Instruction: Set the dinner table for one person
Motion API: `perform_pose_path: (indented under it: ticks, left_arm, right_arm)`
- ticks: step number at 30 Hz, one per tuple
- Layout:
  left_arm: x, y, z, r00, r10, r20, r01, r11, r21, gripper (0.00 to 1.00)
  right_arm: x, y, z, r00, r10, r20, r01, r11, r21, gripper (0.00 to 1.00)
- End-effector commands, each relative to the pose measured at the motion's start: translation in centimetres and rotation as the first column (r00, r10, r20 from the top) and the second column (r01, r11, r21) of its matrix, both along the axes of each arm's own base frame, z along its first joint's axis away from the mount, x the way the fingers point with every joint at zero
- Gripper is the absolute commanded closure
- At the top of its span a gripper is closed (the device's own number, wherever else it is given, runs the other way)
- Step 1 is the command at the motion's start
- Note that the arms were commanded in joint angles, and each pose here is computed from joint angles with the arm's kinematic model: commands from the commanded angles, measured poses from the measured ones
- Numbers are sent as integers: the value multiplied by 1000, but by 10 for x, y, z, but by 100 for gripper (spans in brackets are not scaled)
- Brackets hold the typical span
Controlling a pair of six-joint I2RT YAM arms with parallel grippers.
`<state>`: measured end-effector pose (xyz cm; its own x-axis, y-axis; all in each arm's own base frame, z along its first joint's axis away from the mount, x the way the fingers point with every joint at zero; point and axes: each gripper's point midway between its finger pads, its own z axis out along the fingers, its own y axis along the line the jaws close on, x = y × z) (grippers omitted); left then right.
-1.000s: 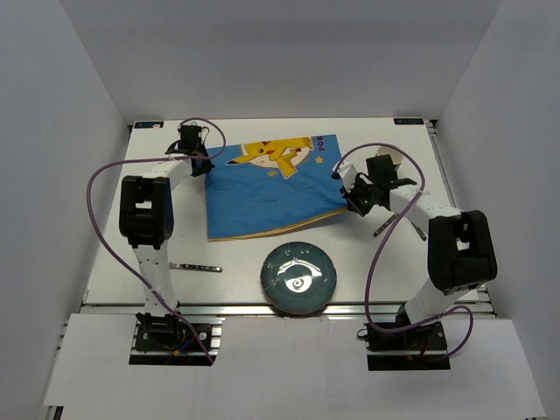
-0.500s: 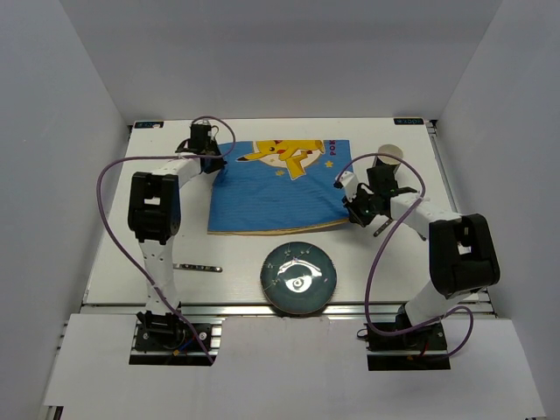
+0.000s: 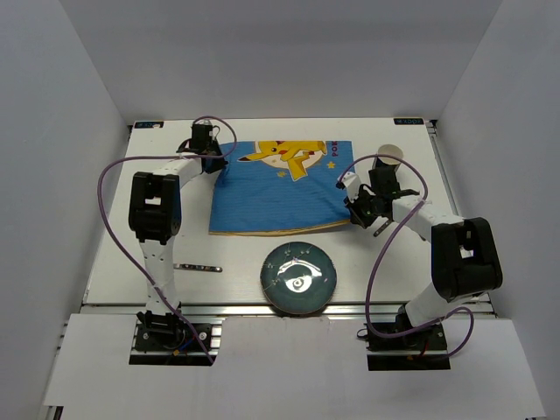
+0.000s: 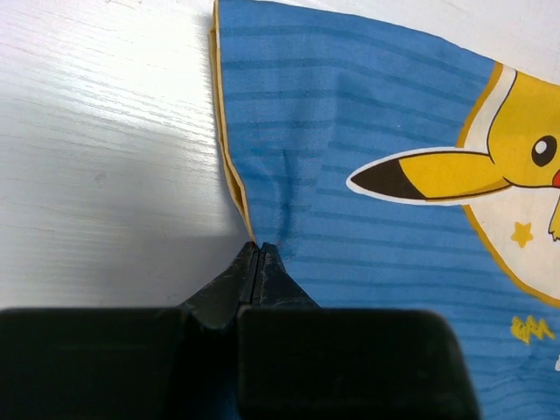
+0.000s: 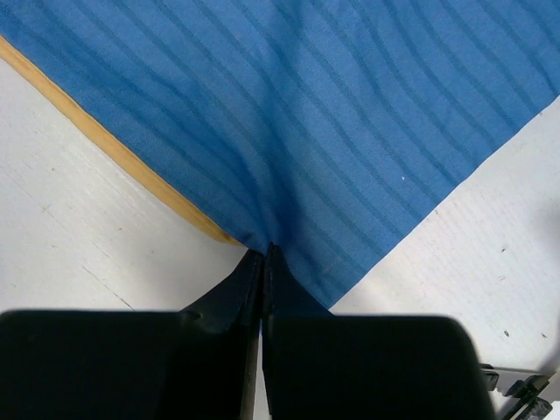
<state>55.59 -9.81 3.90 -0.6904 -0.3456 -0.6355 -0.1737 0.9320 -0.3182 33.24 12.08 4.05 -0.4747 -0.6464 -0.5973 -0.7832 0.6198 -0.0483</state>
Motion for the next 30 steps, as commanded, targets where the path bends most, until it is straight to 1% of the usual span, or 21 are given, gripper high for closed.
perform_pose_path:
  ticks: [1, 4, 6, 7, 8, 10, 11, 13, 14, 15, 18, 20, 22, 23, 24, 25, 26, 27, 28, 29, 30]
  left_arm:
    - [11, 5, 37, 997, 25, 74, -26, 1000, 9, 100]
    - [16, 10, 54, 994, 37, 105, -38, 999, 9, 100]
    - [19, 8, 66, 991, 36, 127, -37, 999, 0, 100]
    - [21, 8, 76, 989, 37, 143, -36, 999, -5, 96]
    - [20, 7, 81, 988, 39, 148, -38, 999, -10, 82]
    - [19, 8, 95, 985, 45, 167, -43, 999, -16, 68]
    - [17, 9, 98, 985, 48, 168, -46, 999, -13, 51]
    - [13, 11, 115, 979, 56, 194, -55, 998, -12, 46]
    - [10, 13, 119, 979, 56, 197, -57, 998, -4, 44]
    - [9, 14, 125, 977, 60, 207, -61, 998, -1, 39]
    - [1, 22, 150, 967, 74, 242, -81, 996, 21, 36]
    - [-9, 29, 168, 961, 87, 262, -100, 994, 39, 34]
    - [-20, 37, 178, 959, 103, 264, -121, 991, 53, 38]
    - [-33, 42, 188, 955, 110, 275, -128, 991, 47, 47]
    - [-42, 45, 193, 953, 120, 279, -135, 990, 38, 63]
    - [-62, 53, 204, 946, 141, 292, -152, 988, 13, 91]
    - [-61, 56, 206, 942, 152, 298, -160, 987, 2, 100]
    - [-85, 61, 214, 934, 165, 316, -170, 985, -14, 100]
    - [-95, 67, 222, 920, 191, 342, -188, 981, -43, 100]
    - [-107, 68, 225, 915, 196, 354, -187, 981, -60, 100]
    - [-129, 67, 228, 911, 190, 367, -173, 982, -80, 100]
  right_arm:
    - [2, 1, 13, 999, -12, 32, 11, 1000, 27, 100]
    - [-1, 1, 13, 1000, -11, 23, 11, 999, 30, 98]
    - [-3, 2, 13, 1000, -5, 18, 5, 999, 33, 92]
    - [-4, 2, 14, 1000, -7, 19, 6, 999, 37, 88]
    - [-4, 3, 16, 1000, -5, 24, 4, 999, 42, 78]
    - [-3, 4, 21, 999, -4, 35, 3, 999, 48, 72]
    - [-3, 4, 22, 999, -5, 35, 3, 999, 47, 67]
    - [0, 4, 27, 999, -5, 45, 3, 999, 47, 63]
    - [-1, 3, 28, 999, -3, 44, 1, 999, 44, 55]
    - [-1, 4, 30, 999, 1, 47, -3, 999, 43, 52]
    - [5, 5, 48, 996, -6, 87, 1, 998, 56, 43]
    - [14, 7, 69, 991, -59, 117, 47, 994, 101, 42]
    - [33, 0, 99, 971, -183, 156, 159, 975, 153, 43]
    - [40, -4, 109, 957, -244, 155, 215, 960, 181, 44]
    - [43, -10, 116, 933, -343, 111, 312, 922, 230, 45]
    - [51, -15, 133, 908, -401, 120, 361, 896, 259, 50]
    - [52, -19, 138, 892, -440, 101, 399, 874, 278, 53]
    - [53, -26, 143, 871, -483, 87, 441, 847, 297, 58]
    - [50, -27, 152, 852, -521, 61, 475, 816, 329, 75]
    - [49, -30, 155, 839, -542, 53, 494, 799, 343, 83]
    - [49, -35, 160, 820, -569, 52, 517, 777, 360, 90]
